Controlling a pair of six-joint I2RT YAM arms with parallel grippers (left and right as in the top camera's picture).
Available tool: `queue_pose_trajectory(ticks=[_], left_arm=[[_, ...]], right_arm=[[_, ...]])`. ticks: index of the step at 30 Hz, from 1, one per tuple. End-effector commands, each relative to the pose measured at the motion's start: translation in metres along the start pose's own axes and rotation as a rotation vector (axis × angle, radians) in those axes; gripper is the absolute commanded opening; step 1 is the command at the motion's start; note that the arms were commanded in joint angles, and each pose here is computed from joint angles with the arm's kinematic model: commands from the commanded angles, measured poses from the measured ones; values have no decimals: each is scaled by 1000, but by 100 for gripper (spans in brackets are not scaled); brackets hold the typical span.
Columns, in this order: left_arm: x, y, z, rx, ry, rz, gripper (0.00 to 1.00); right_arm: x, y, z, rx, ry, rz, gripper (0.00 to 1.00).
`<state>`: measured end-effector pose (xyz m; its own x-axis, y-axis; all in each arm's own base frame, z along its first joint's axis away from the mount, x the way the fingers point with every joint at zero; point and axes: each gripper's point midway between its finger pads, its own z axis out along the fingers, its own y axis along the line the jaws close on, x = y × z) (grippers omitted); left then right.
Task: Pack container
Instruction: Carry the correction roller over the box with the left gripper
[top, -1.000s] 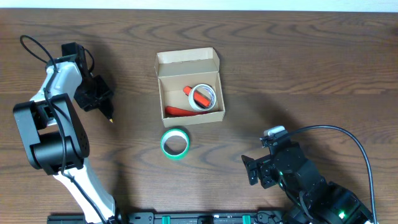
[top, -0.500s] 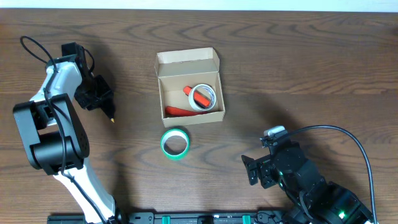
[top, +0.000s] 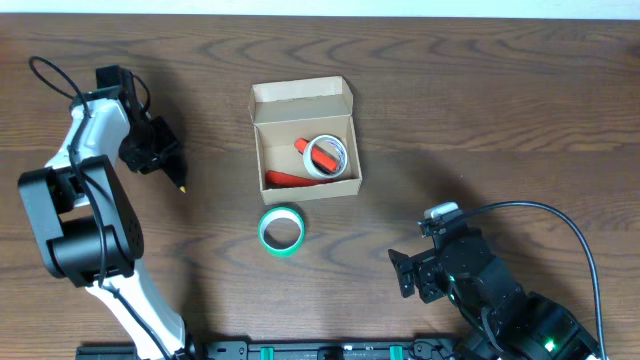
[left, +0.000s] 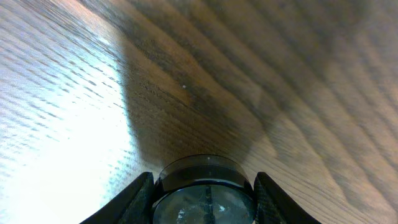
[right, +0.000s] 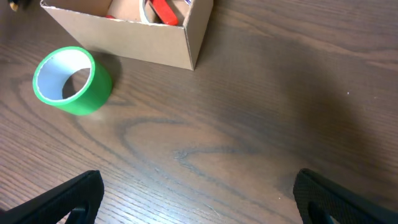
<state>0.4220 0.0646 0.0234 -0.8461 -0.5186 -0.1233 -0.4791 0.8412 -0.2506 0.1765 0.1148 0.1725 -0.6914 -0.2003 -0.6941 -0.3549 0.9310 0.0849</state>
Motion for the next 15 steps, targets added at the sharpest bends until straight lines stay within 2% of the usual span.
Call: queue_pose_trajectory(ticks=[1,15], left_arm=[[-9,-8,-20,24,-48,-15,43],[-10,-26,-40,65,-88,8,42]], right_arm=[[0,-1,-1,6,-7,9,99],[0,-1,-1,6,-7,9,99]])
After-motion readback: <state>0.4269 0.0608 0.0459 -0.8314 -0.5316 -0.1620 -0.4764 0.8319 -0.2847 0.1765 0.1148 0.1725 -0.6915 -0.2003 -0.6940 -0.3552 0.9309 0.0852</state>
